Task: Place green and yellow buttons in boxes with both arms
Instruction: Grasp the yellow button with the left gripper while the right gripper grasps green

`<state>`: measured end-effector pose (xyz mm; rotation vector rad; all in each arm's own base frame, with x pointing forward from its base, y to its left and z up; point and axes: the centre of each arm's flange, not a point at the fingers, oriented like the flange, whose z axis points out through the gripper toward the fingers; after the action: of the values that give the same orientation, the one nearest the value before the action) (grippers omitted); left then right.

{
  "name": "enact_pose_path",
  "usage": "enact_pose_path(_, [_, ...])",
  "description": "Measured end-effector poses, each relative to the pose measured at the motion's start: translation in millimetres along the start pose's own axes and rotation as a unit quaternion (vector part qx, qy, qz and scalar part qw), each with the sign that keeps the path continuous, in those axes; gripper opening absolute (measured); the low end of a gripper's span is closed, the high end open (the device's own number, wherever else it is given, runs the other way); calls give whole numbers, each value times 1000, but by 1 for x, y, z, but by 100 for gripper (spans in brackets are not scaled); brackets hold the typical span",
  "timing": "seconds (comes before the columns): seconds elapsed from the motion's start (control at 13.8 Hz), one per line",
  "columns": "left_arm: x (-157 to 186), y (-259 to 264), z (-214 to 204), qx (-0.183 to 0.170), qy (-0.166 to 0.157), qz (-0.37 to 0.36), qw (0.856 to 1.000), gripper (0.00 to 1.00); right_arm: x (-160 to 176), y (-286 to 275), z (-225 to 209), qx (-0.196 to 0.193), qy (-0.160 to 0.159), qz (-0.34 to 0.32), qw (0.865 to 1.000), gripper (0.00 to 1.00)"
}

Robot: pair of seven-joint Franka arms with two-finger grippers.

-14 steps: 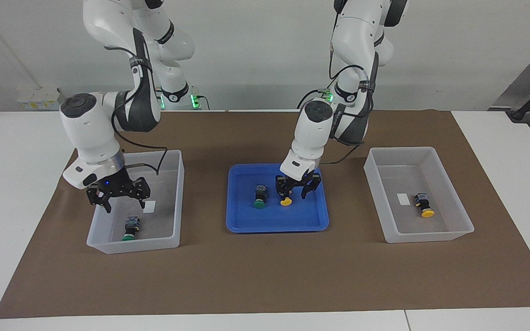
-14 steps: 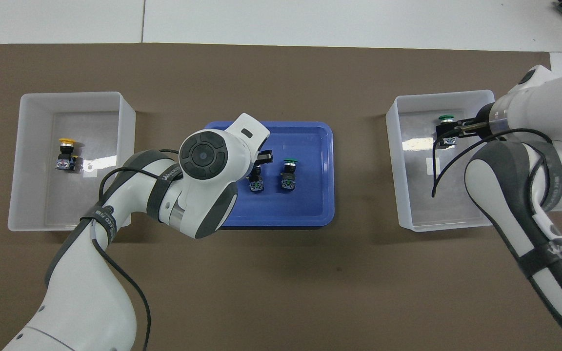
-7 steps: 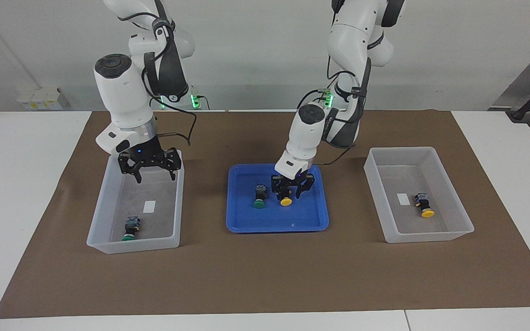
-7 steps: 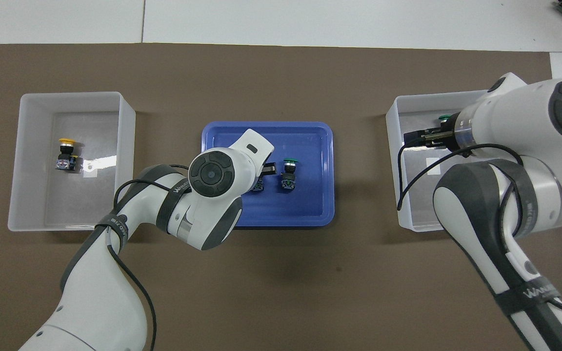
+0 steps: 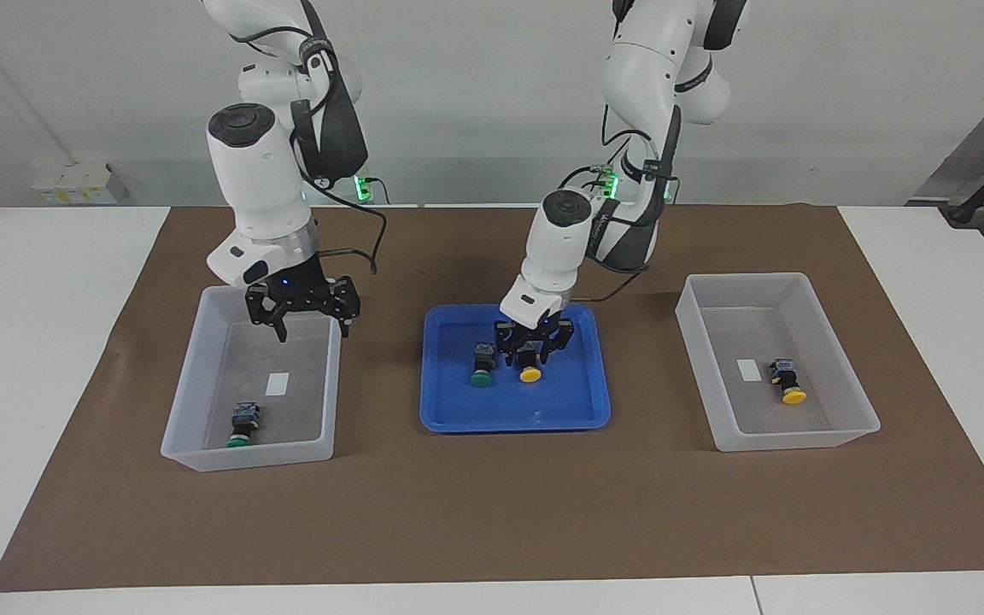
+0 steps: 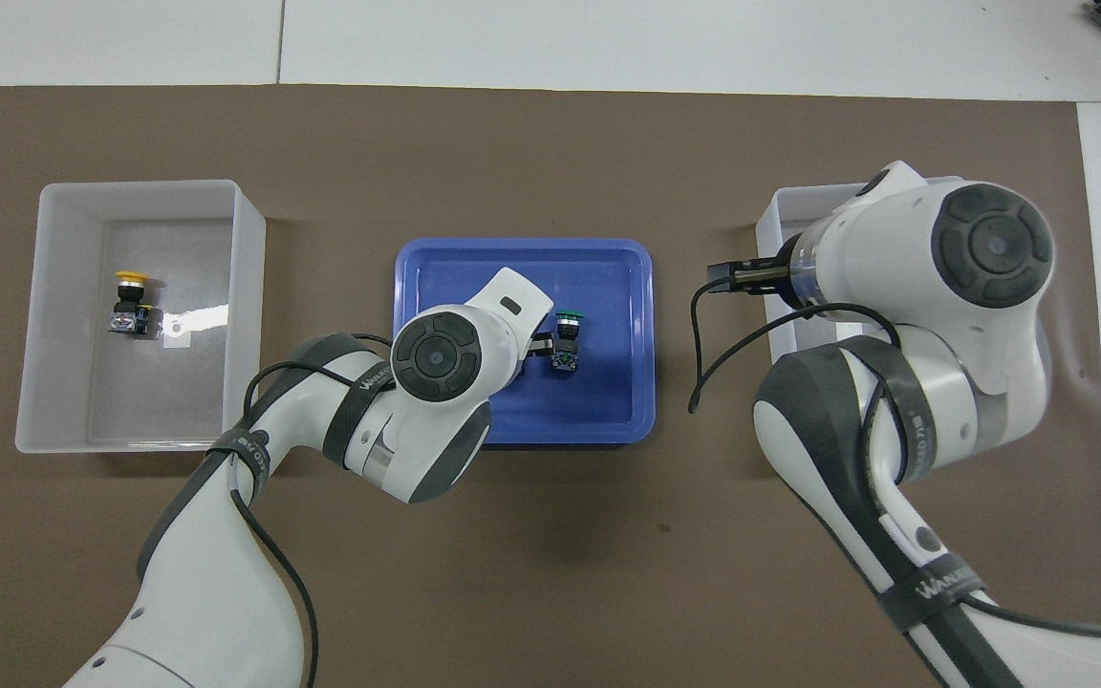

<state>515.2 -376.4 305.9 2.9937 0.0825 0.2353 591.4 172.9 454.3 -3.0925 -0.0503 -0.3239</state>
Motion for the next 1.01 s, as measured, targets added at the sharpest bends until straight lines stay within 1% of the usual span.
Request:
enact_pose_path(0.07, [0, 0, 0, 0, 0, 0, 1000, 54, 0, -11, 5, 4, 5, -3, 1000, 100])
enact_pose_path(0.14, [0, 0, 0, 0, 0, 0, 1000, 45, -1, -20, 11, 7, 10, -6, 1000, 100])
enact_pose_path(0.22, [0, 0, 0, 0, 1, 0, 1000, 44, 0, -25, 16, 10, 15, -7, 1000, 100])
enact_pose_path(0.36, [0, 0, 0, 0, 1, 0, 1000, 44, 1, -32, 24, 19, 19, -5, 1000, 100])
enact_pose_path(0.43, [0, 0, 0, 0, 1, -1, 1000, 44, 1, -40, 25, 29, 20, 1, 999, 100])
enact_pose_path(0.65, [3, -4, 0, 1, 3, -4, 1000, 44, 2, -63, 30, 58, 34, 36, 997, 100])
enact_pose_path(0.72, [6, -6, -1, 1, 5, -6, 1000, 44, 1, -71, 34, 65, 33, 43, 996, 100])
enact_pose_path(0.87, [20, -13, -9, -1, 13, -17, 1000, 44, -4, -90, 47, 70, 28, 55, 996, 100])
enact_pose_path(1.01, [45, -24, -25, 0, 17, -34, 999, 44, -7, -98, 57, 70, 25, 57, 996, 100])
